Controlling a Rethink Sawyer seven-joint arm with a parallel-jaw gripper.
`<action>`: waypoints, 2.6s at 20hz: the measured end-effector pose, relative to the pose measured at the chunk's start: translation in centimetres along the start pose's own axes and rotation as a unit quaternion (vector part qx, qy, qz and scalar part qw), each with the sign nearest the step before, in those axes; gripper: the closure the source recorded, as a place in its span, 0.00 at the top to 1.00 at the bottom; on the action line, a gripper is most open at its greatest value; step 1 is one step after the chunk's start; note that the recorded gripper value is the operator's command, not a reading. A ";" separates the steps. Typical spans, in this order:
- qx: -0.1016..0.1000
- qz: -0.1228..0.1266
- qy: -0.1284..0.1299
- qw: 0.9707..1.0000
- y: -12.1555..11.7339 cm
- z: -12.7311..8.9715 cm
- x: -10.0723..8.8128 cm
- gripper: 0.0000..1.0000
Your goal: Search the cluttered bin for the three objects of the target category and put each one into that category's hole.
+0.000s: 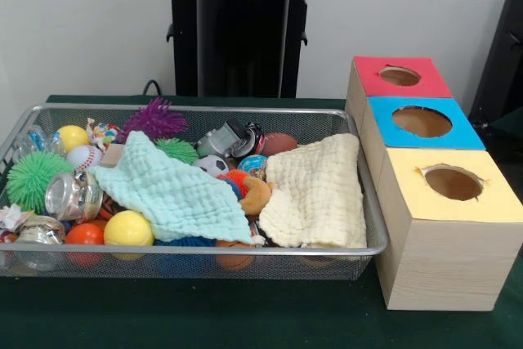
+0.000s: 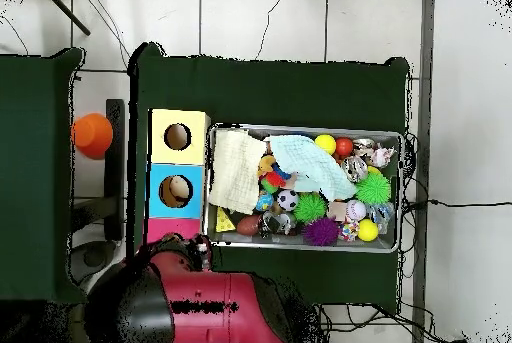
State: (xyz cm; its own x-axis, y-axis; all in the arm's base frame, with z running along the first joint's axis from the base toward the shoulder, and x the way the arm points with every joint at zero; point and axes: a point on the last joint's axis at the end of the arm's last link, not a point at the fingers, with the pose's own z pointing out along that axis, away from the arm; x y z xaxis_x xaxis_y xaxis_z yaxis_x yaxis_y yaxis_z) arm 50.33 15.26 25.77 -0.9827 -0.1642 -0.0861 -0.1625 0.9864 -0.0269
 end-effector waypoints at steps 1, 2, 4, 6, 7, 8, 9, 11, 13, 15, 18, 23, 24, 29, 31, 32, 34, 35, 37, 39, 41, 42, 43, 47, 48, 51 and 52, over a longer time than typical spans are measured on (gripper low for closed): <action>0.000 0.000 -0.001 1.000 -0.1 -0.4 -0.5 1.00; 0.001 0.000 -0.002 1.000 -0.3 -0.9 -1.3 1.00; 0.001 0.000 -0.002 1.000 -0.4 -1.4 -2.1 1.00; 0.002 0.000 -0.002 1.000 -0.6 -1.9 -3.2 1.00; 0.002 -0.001 -0.002 1.000 -0.7 -2.1 -3.6 1.00; 0.002 -0.001 -0.003 1.000 -0.8 -2.3 -4.2 1.00; 0.002 0.000 -0.004 1.000 -0.9 -2.4 -4.5 1.00; 0.003 -0.001 -0.008 1.000 -1.0 -2.6 -5.3 1.00; 0.004 0.000 -0.012 1.000 -1.1 -2.7 -5.9 1.00; 0.004 0.000 -0.014 1.000 -1.2 -2.6 -6.4 1.00; 0.005 0.000 -0.016 1.000 -1.4 -2.5 -7.0 1.00; 0.005 0.001 -0.015 1.000 -1.6 -2.1 -7.5 1.00; 0.005 0.001 -0.014 1.000 -1.7 -2.0 -7.6 1.00; 0.006 0.007 -0.015 1.000 -2.6 -1.4 -8.7 1.00; 0.007 0.010 -0.016 1.000 -3.1 -1.3 -9.2 1.00; 0.007 0.012 -0.018 1.000 -3.4 -1.2 -9.6 1.00; 0.008 0.016 -0.019 1.000 -4.0 -0.9 -10.2 1.00; 0.009 0.018 -0.020 1.000 -4.4 -0.8 -10.5 1.00; 0.010 0.024 -0.022 0.999 -5.2 -0.6 -11.2 1.00; 0.011 0.030 -0.023 0.999 -6.1 -0.3 -11.7 1.00; 0.012 0.038 -0.022 0.999 -7.3 0.0 -12.1 1.00; 0.012 0.045 -0.022 0.999 -8.2 0.2 -12.3 1.00; 0.013 0.047 -0.022 0.999 -8.5 0.3 -12.3 1.00; 0.014 0.069 -0.019 0.997 -11.3 0.8 -12.4 1.00; 0.014 0.075 -0.018 0.997 -12.0 1.0 -12.4 1.00; 0.013 0.092 -0.017 0.996 -14.2 1.2 -12.5 1.00; 0.013 0.099 -0.017 0.995 -15.1 1.3 -12.5 1.00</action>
State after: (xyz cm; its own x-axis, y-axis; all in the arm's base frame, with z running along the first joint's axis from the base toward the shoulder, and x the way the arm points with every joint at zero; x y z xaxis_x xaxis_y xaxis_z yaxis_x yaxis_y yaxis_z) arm 65.16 2.35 25.94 -0.9915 0.0326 -0.1261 0.0369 0.9988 -0.0316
